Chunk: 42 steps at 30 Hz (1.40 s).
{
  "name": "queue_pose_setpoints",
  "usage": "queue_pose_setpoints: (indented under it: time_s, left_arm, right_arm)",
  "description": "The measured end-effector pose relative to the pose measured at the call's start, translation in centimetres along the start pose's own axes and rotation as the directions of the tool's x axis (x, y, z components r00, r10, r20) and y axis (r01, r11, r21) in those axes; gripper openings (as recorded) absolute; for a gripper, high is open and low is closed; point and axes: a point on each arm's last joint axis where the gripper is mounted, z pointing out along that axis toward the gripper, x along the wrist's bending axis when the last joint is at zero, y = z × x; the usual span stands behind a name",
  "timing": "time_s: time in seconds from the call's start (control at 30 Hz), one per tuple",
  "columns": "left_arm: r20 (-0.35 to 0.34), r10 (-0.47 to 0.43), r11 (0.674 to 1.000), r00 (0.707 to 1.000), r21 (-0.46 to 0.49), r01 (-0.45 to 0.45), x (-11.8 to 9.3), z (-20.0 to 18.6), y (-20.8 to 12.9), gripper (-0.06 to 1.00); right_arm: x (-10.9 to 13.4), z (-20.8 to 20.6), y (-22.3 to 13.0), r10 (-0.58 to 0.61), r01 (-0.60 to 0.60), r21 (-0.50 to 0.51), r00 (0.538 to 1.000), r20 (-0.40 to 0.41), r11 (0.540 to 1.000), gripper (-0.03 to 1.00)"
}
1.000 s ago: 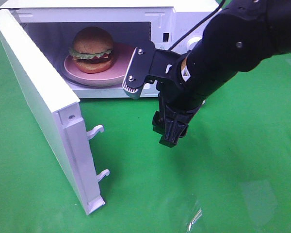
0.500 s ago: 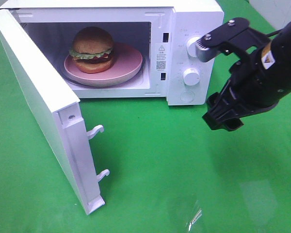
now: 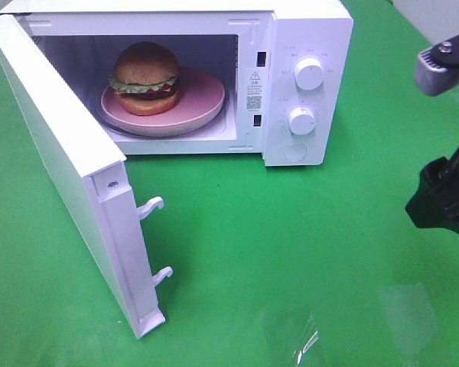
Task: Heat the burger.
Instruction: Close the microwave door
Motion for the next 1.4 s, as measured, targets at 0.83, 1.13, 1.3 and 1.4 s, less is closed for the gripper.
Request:
queue_pose_setpoints:
  time_s: [0.83, 1.13, 1.3, 1.4]
  left_arm:
    - [0.000, 0.000, 1.000, 1.000, 0.000, 0.000, 0.0, 0.0, 0.0, 0.99]
    - [0.000, 0.000, 1.000, 1.000, -0.001, 0.000, 0.0, 0.0, 0.0, 0.99]
    - [0.000, 0.000, 1.000, 1.000, -0.001, 0.000, 0.0, 0.0, 0.0, 0.99]
    - [0.000, 0.000, 1.000, 1.000, -0.001, 0.000, 0.0, 0.0, 0.0, 0.99]
  right_arm:
    - [-2.6, -7.1, -9.2, 0.186, -0.176, -0.164, 0.981, 0.049, 0.971, 0.70]
    - [-3.4, -9.0, -12.2, 0.314, -0.271, -0.309, 0.944, 0.100, 0.912, 0.70]
    - [-3.3, -9.2, -13.7, 0.356, -0.295, -0.363, 0.928, 0.111, 0.884, 0.70]
    - [-3.0, -9.8, -14.8, 0.385, -0.308, -0.439, 0.918, 0.095, 0.844, 0.70]
